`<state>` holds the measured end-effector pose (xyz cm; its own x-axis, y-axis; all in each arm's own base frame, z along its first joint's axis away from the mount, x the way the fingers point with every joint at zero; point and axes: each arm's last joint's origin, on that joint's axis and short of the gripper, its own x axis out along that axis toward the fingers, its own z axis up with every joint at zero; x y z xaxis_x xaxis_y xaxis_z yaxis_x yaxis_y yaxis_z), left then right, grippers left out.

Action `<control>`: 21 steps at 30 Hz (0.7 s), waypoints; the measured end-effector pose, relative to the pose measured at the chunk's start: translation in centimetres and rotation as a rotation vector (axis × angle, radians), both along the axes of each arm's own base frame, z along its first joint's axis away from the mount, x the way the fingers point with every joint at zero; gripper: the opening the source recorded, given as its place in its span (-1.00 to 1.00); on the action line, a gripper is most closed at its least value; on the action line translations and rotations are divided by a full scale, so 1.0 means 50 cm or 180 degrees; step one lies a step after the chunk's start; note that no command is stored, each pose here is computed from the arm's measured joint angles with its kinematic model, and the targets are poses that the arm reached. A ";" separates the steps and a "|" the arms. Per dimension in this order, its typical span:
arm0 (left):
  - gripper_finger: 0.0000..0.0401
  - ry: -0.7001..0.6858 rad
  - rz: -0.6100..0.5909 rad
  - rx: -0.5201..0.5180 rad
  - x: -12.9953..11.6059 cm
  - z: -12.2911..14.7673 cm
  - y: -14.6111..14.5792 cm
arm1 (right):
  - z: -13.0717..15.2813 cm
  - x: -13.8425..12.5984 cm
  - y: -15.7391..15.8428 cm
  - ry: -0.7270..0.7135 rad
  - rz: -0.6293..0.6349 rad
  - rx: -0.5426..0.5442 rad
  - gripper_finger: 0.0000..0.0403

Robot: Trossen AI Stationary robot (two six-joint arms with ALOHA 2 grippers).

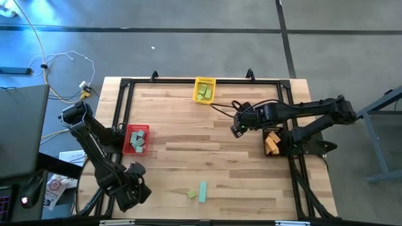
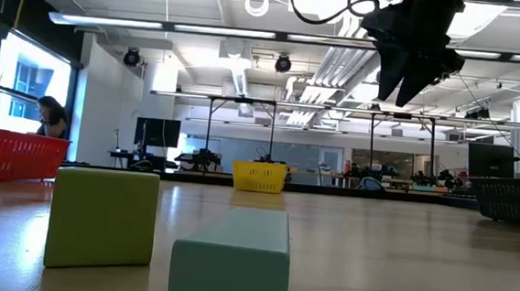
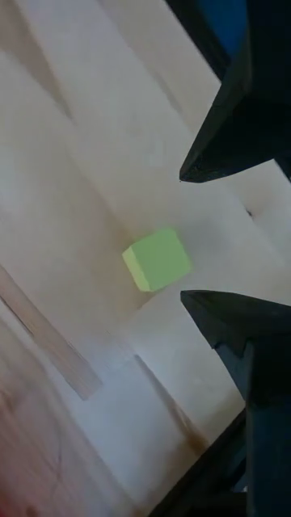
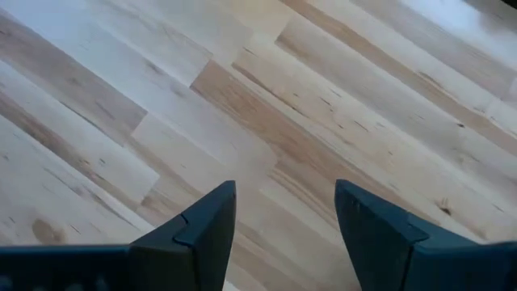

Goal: Sort & place blocks by color
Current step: Put the green block into the yellow bin

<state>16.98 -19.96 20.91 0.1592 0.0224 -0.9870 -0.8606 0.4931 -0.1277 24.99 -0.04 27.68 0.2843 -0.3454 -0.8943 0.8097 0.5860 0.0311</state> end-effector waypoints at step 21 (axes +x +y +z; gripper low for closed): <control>0.08 0.0270 0.0386 0.0247 0.016 -0.069 -0.021 | -0.001 0.000 0.000 -0.0002 -0.0005 0.0022 -0.02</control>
